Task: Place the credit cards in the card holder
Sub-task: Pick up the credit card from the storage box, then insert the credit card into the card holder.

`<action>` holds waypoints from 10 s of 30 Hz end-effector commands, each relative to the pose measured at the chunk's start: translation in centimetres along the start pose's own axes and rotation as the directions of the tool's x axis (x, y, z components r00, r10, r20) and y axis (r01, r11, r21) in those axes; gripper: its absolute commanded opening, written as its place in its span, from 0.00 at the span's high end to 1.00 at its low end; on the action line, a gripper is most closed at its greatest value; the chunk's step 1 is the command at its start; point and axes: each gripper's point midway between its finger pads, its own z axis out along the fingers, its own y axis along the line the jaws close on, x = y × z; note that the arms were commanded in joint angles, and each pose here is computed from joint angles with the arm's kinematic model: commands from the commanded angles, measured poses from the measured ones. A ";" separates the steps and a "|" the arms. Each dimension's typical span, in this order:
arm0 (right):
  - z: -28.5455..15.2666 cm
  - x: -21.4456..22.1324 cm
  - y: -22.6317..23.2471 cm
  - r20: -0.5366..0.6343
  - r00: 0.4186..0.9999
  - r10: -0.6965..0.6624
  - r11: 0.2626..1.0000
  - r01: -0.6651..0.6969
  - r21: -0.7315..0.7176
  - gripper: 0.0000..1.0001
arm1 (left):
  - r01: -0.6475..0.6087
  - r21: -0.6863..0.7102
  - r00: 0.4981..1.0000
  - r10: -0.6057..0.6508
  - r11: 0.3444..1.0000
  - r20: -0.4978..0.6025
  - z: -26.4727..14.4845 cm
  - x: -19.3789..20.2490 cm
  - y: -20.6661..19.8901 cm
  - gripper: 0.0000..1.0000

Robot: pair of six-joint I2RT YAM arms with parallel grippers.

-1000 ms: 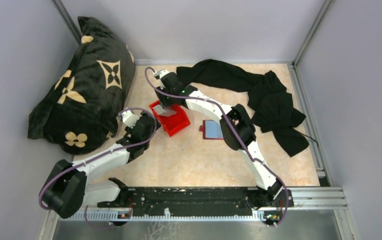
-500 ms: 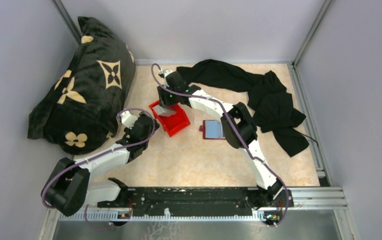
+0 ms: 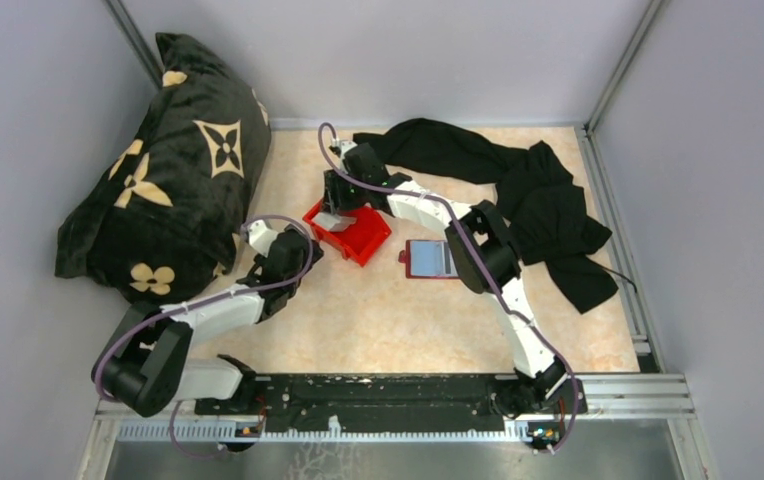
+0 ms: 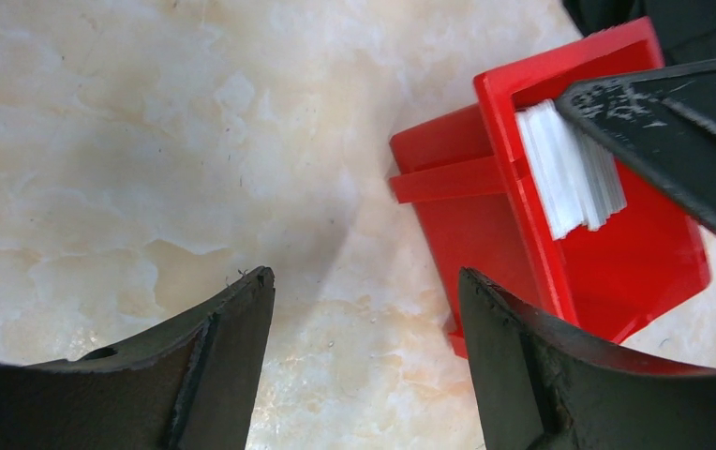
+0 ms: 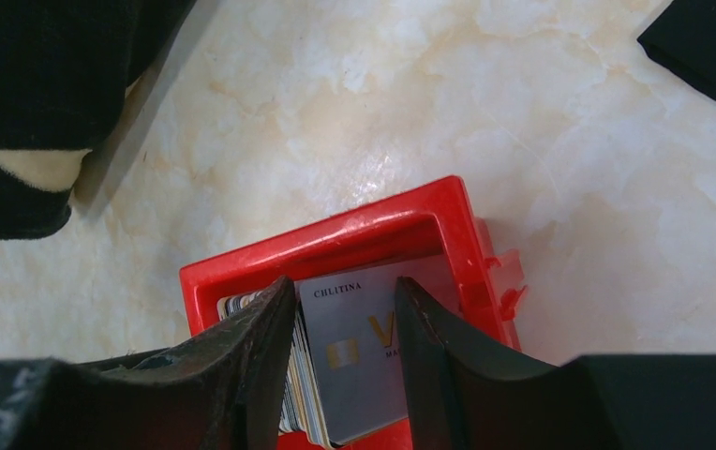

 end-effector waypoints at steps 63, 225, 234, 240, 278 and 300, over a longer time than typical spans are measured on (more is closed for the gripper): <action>-7.4 -3.4 1.4 0.081 0.997 -0.013 0.999 0.010 0.039 0.77 | -0.065 -0.028 0.992 0.061 0.997 -0.113 4.2 2.0 -2.6 0.21; -25.8 8.3 -4.6 0.298 0.891 0.344 0.938 -0.309 -0.157 0.58 | 0.392 0.753 0.766 0.265 0.529 -0.585 -12.8 12.1 -21.3 1.00; -26.0 8.4 -3.7 0.285 0.856 0.431 0.886 -0.342 -0.315 0.75 | 0.451 0.733 0.742 0.242 0.510 -0.625 -12.5 12.8 -21.4 1.00; -26.5 8.4 -3.6 0.281 0.843 0.459 0.866 -0.353 -0.355 1.00 | 0.457 0.711 0.742 0.210 0.535 -0.636 -11.6 12.8 -20.5 0.75; -24.8 11.9 -14.8 0.285 0.887 0.364 0.877 -0.429 0.215 1.00 | -0.087 0.617 0.793 0.430 0.782 -0.432 -4.8 17.3 -16.3 0.81; -23.4 11.7 -15.3 0.251 0.873 0.418 0.873 -0.462 0.152 1.00 | -0.203 0.560 0.751 0.495 0.803 -0.436 -3.0 19.2 -14.9 0.84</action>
